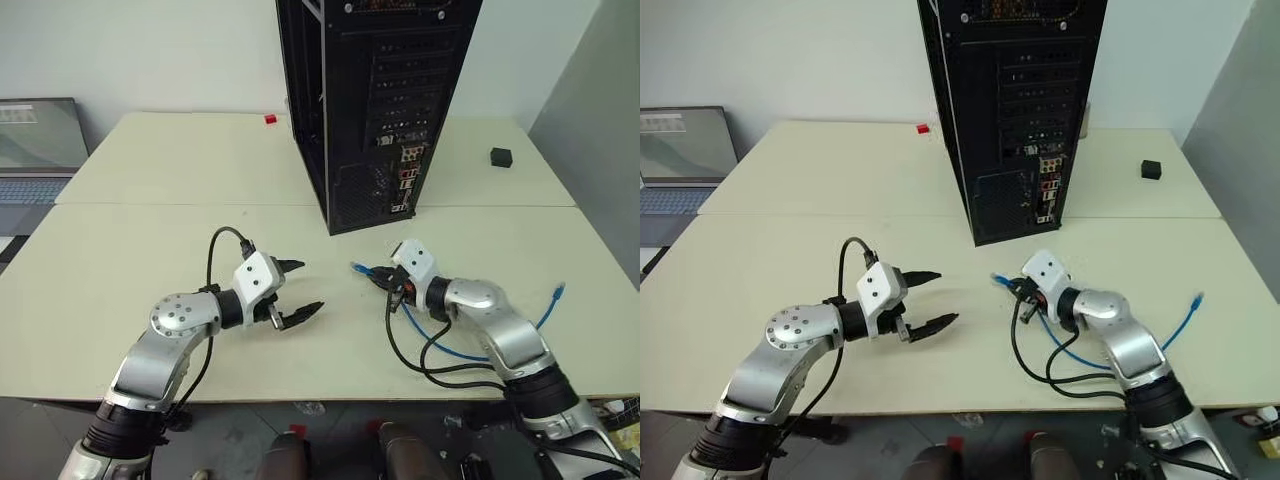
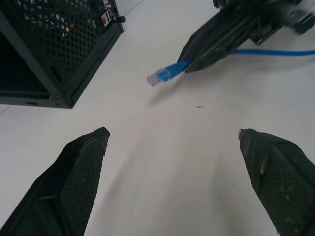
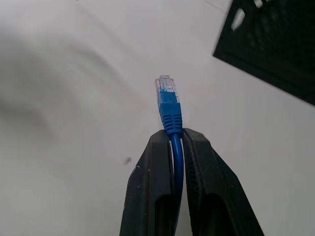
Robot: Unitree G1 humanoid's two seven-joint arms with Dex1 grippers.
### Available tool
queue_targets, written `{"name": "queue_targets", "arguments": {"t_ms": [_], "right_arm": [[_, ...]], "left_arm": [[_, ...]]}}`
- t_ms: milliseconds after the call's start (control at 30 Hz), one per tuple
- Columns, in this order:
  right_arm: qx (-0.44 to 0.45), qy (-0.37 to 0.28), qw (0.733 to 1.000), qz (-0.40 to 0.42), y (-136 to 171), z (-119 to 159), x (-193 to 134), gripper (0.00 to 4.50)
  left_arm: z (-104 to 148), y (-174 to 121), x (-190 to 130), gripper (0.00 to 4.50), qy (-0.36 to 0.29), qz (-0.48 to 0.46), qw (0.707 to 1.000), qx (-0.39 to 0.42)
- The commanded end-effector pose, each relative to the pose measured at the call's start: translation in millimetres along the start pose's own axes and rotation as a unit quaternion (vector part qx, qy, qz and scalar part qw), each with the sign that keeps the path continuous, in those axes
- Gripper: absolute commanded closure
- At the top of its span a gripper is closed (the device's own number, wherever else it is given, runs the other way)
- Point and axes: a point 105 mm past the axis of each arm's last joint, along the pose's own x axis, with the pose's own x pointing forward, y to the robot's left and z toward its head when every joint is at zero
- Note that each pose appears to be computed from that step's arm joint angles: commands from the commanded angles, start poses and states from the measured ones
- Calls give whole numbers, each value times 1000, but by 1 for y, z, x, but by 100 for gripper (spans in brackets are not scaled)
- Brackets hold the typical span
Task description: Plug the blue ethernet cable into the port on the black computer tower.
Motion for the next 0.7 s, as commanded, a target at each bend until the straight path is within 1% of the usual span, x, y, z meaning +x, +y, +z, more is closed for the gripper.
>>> {"name": "queue_targets", "arguments": {"t_ms": [33, 133, 267, 433, 533, 567, 600, 667, 700], "right_arm": [[-58, -33, 991, 118, 24, 33, -9, 448], [-68, -25, 985, 157, 30, 35, -12, 448], [-78, -11, 981, 176, 32, 34, -12, 448], [-85, -6, 978, 193, 37, 34, -11, 448], [-86, -5, 977, 196, 39, 34, -9, 449], [-87, -5, 977, 197, 39, 34, -9, 449], [-87, -5, 976, 198, 39, 34, -8, 449], [-88, -5, 976, 199, 40, 34, -7, 449], [-88, -6, 976, 199, 41, 35, -6, 449]], "left_arm": [[10, -10, 3, 0, -9, -73, 997, 26], [13, -15, 6, 0, -13, -106, 994, 35], [15, -23, 6, 0, -13, -148, 988, 40], [15, -23, 7, 0, -12, -157, 987, 37], [15, -20, 7, 51, -12, -155, 987, 36], [15, -19, 7, 85, -10, -154, 987, 39], [14, -19, 7, 94, -7, -155, 987, 41], [12, -19, 8, 142, -1, -155, 987, 45], [11, -19, 9, 151, 0, -154, 987, 46]]}}
